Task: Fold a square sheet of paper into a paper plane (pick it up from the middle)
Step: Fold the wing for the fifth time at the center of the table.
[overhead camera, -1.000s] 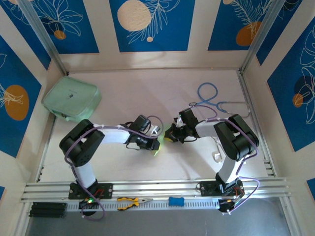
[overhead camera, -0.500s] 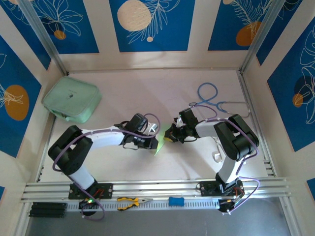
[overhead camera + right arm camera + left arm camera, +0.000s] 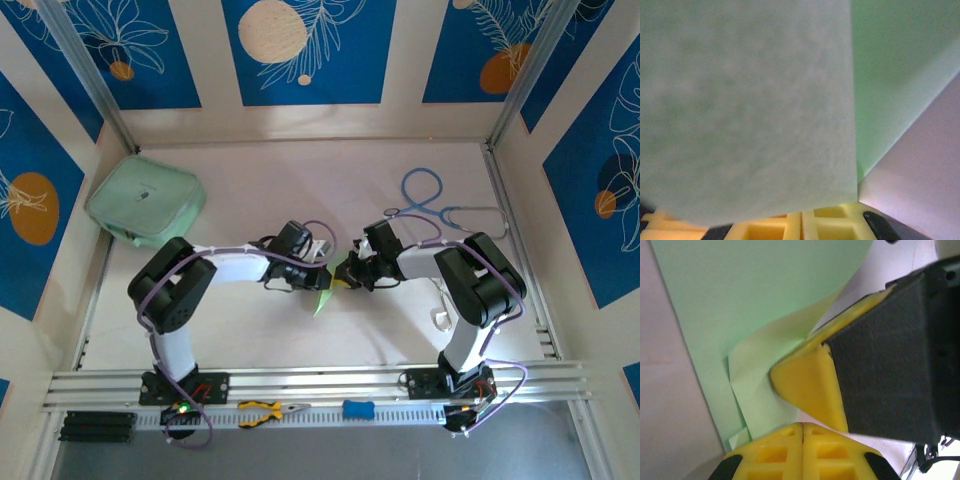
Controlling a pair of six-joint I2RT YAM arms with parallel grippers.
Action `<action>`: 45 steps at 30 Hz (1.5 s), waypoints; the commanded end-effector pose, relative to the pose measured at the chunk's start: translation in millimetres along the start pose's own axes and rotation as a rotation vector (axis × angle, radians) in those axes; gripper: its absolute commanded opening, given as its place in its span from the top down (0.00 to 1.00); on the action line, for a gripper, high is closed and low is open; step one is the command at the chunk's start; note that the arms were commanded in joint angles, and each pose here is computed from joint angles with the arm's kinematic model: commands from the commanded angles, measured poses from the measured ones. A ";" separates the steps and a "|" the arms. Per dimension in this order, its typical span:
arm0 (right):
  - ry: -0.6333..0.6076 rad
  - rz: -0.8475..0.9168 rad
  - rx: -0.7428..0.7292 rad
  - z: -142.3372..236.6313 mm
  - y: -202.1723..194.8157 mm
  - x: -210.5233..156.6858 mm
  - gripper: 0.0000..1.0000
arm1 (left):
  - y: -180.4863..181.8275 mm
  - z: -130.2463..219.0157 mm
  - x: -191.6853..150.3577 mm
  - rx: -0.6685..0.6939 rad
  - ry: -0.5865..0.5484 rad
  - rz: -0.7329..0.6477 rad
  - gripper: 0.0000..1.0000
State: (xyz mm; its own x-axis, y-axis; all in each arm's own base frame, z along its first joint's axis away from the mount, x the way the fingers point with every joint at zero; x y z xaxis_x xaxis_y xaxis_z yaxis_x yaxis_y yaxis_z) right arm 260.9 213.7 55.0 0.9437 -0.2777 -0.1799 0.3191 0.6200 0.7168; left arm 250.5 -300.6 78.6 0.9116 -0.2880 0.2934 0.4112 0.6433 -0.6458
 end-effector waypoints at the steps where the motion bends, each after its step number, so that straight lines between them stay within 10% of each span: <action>1: -0.010 -0.061 -0.112 -9.3 -28.6 -4.9 0.91 | 5.8 -4.7 2.7 0.021 0.021 0.015 0.97; 18: -0.174 0.099 0.039 63.2 11.3 -8.1 0.87 | 35.9 -16.5 -63.1 0.013 0.251 0.028 1.00; 45: -0.133 0.085 -0.069 13.1 -20.7 -2.4 0.92 | 30.5 -14.7 -64.8 -0.024 0.268 0.030 1.00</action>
State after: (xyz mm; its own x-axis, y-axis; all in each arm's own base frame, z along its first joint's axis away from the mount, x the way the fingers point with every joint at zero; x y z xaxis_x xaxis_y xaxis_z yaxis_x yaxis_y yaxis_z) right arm 240.9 204.0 57.4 0.9625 -0.2656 -0.0543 0.2265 0.6778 0.6995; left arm 224.6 -292.6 59.4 0.8748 -0.4273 0.2282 0.4516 0.5491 -0.7032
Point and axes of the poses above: each hand's point on the last joint's axis, 136 mm out from that joint toward the fingers, its own z axis back along the fingers, its own y axis along the line the jaws close on, x = y × z, the point moved 6 cm from there along z, back along the fingers, and after that the axes turned 6 degrees about -z, right-handed, at the moved point
